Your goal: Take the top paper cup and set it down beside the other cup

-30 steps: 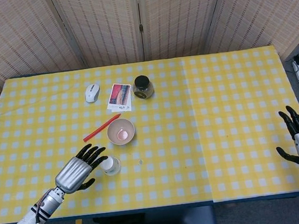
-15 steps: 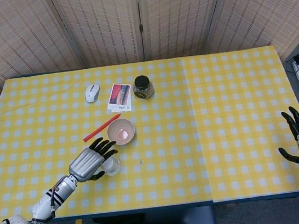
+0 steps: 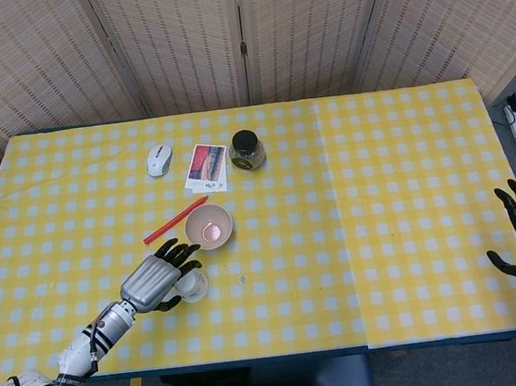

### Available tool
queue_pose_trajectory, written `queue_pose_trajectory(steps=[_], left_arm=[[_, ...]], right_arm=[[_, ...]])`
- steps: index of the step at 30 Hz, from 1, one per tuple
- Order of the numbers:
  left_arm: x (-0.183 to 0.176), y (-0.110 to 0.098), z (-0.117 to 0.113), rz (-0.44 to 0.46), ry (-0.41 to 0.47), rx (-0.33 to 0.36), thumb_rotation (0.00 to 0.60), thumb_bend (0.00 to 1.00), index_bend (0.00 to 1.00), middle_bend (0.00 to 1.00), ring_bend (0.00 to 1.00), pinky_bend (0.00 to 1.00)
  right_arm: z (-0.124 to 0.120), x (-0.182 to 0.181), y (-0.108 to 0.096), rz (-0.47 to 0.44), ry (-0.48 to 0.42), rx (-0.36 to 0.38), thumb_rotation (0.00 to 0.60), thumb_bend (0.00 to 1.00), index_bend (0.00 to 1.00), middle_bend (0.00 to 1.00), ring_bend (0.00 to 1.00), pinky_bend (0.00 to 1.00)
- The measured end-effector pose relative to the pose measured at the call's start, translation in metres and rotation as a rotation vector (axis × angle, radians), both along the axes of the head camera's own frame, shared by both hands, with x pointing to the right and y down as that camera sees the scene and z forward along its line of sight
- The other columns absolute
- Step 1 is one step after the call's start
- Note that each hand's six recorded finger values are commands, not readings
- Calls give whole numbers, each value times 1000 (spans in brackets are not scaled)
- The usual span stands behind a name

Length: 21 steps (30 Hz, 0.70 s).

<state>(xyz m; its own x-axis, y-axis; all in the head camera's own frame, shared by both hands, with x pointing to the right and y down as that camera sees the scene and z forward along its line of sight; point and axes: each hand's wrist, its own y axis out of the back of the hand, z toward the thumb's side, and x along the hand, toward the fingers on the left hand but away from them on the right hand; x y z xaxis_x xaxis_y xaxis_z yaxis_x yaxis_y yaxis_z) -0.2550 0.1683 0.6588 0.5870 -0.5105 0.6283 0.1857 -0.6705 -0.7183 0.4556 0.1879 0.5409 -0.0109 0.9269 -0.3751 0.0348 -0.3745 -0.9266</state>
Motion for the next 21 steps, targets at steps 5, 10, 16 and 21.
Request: queue_pose_trajectory(steps=[5, 10, 16, 21], left_arm=[[0, 0, 1, -2, -3, -6, 600, 438, 268, 84, 117, 60], [0, -1, 1, -5, -8, -11, 600, 452, 276, 88, 119, 60], [1, -1, 1, -2, -12, -14, 600, 452, 282, 90, 121, 60], [1, -1, 1, -3, -12, -12, 600, 453, 312, 104, 125, 60]], right_arm=[[1, 1, 1, 3, -2, -2, 600, 257, 0, 0, 132, 37], [4, 3, 3, 9, -7, -11, 600, 257, 0, 0, 134, 37], [5, 4, 4, 14, -9, -15, 600, 256, 0, 0, 134, 37], [5, 5, 5, 18, -11, -19, 600, 257, 0, 0, 135, 37]])
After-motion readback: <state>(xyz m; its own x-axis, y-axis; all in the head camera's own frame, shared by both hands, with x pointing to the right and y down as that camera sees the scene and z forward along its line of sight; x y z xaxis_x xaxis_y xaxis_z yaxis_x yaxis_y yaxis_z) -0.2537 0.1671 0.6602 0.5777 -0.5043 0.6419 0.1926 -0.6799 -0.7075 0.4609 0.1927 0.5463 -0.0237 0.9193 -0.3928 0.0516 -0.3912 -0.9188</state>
